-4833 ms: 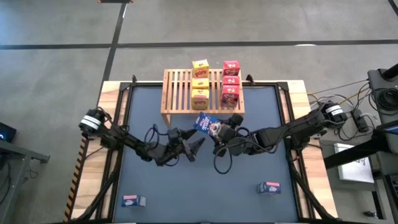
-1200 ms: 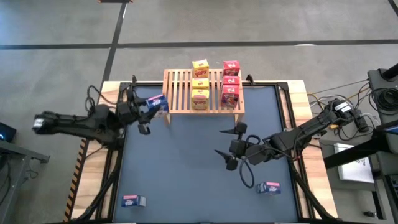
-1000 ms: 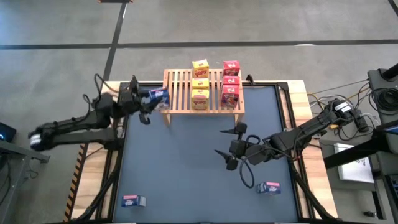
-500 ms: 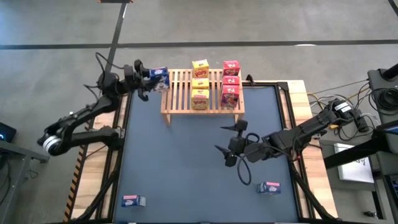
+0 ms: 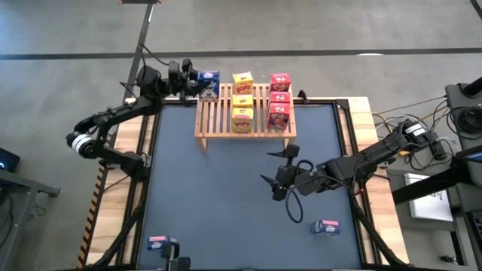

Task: Stack cereal on shelf
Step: Put the top blue cereal box on the shelf

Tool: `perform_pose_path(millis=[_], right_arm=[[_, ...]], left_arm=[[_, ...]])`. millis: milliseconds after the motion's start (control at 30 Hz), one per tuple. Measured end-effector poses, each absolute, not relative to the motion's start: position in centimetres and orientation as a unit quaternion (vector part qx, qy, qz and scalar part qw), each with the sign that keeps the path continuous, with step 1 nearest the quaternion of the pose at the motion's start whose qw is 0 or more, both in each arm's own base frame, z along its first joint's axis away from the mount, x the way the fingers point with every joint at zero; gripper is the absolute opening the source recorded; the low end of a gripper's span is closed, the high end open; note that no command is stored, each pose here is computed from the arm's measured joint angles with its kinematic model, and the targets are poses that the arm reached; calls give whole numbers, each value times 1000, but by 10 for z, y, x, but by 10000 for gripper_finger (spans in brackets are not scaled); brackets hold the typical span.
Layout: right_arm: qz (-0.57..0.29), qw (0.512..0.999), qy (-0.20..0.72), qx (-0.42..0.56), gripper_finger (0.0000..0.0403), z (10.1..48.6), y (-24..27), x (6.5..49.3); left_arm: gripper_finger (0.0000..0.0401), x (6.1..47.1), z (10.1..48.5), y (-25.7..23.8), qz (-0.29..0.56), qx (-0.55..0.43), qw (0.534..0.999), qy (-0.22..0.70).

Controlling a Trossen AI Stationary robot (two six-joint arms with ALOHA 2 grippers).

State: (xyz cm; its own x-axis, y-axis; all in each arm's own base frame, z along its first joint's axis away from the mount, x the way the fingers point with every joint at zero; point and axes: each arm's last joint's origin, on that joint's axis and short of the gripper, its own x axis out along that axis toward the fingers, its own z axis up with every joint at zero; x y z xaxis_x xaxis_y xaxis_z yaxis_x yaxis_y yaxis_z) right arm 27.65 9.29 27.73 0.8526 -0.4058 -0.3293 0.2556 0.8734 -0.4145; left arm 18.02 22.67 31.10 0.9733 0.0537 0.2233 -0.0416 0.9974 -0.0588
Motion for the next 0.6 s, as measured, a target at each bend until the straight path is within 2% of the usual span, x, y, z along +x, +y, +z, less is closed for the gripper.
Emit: perform_pose_path(millis=[133, 367, 600], right_arm=[[-174, 943, 214, -185, 368, 276, 93, 276], [-175, 942, 218, -185, 368, 275, 92, 276], [-182, 943, 217, -176, 368, 275, 89, 277]], left_arm=[[158, 179, 307, 234, 36, -17, 991, -126], [159, 181, 279, 249, 64, -50, 991, -111], [175, 189, 261, 262, 54, -66, 988, -131]])
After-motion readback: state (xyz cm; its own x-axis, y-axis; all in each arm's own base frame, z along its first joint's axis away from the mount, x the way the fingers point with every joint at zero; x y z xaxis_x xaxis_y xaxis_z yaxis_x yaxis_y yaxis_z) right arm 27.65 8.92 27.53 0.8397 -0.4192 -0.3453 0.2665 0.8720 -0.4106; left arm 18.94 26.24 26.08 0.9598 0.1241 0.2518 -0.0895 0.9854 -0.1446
